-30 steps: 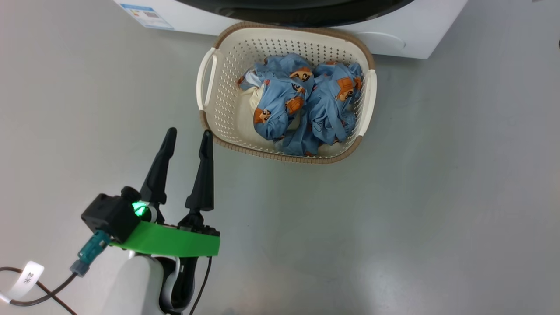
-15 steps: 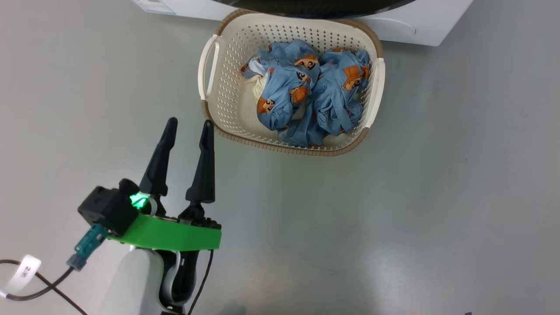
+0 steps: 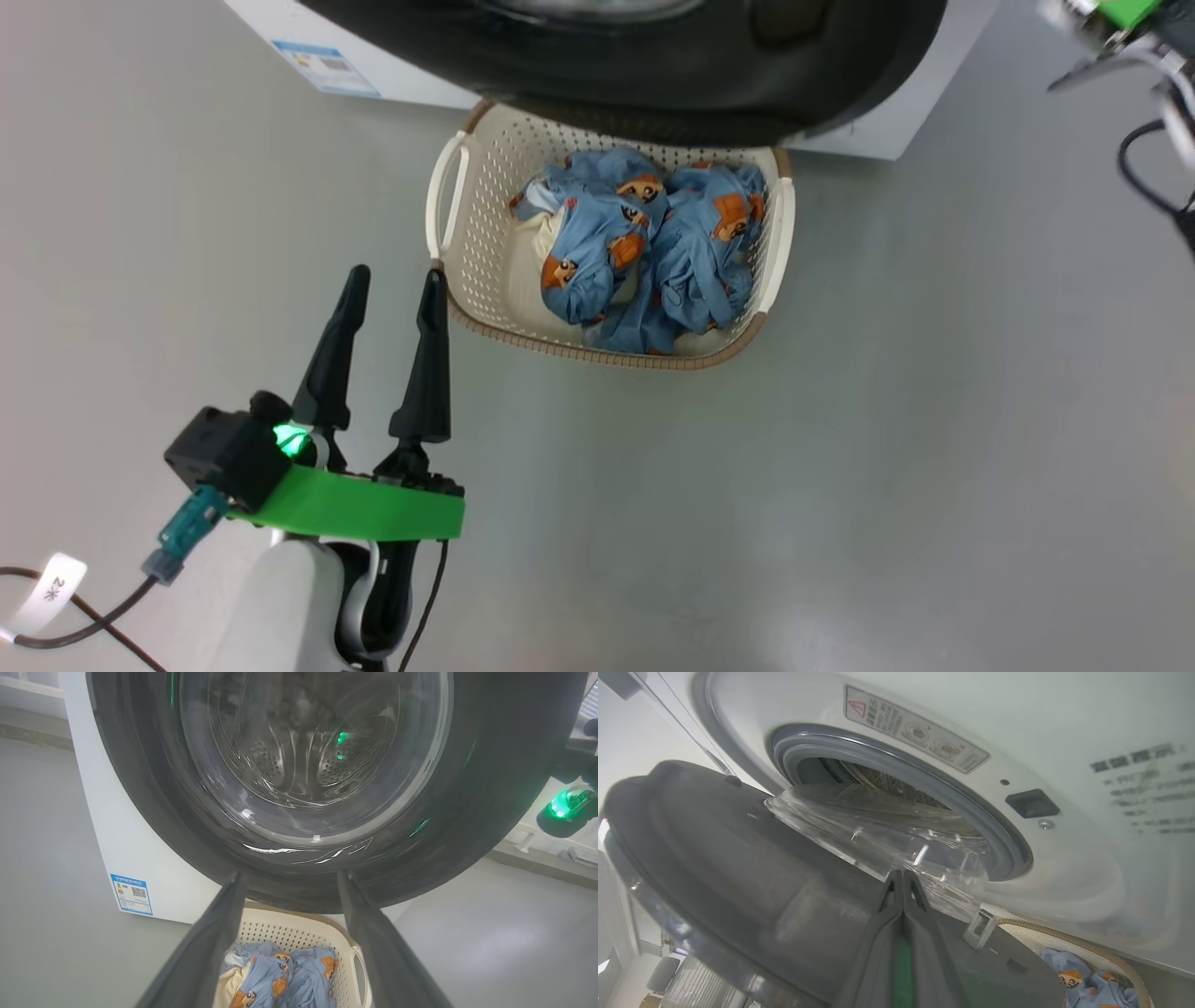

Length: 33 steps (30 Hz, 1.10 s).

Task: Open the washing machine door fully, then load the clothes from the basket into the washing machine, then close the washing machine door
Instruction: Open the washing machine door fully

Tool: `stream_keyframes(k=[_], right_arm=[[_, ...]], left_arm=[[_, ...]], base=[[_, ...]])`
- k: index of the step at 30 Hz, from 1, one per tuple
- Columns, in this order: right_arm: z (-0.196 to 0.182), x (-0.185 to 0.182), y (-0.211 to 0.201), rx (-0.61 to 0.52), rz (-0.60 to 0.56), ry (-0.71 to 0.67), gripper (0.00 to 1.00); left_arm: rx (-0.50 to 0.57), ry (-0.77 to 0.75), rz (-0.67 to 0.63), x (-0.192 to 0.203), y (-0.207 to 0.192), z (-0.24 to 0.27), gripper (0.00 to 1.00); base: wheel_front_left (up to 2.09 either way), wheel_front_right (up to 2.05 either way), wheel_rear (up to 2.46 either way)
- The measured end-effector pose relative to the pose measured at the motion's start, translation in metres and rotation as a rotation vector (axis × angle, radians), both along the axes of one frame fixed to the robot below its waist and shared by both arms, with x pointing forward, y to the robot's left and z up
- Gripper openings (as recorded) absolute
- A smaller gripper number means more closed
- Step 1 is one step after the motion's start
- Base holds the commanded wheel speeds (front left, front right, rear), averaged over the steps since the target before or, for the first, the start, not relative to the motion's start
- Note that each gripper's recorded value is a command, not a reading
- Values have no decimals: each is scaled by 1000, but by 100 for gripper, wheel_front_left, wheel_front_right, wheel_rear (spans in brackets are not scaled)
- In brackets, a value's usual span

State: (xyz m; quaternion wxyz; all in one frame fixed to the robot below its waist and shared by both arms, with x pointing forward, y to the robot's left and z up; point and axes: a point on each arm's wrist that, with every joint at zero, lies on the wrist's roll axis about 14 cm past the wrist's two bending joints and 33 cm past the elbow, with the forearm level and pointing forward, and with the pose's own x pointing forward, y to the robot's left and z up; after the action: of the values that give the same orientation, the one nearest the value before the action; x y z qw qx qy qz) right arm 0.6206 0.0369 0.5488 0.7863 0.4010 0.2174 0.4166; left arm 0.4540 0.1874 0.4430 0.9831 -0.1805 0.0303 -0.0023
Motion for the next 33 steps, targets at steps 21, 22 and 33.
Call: stream_keyframes(k=[21,22,33], right_arm=[[10,-96,32,-38,147,49,0],[11,-100,33,-40,155,48,0],[13,-150,54,-60,263,59,0]], left_arm=[[16,-35,20,-43,2,25,100],[15,-40,21,-44,2,27,100],[17,-65,39,-63,6,39,100]], base=[[0,0,0],[0,0,0],[0,0,0]])
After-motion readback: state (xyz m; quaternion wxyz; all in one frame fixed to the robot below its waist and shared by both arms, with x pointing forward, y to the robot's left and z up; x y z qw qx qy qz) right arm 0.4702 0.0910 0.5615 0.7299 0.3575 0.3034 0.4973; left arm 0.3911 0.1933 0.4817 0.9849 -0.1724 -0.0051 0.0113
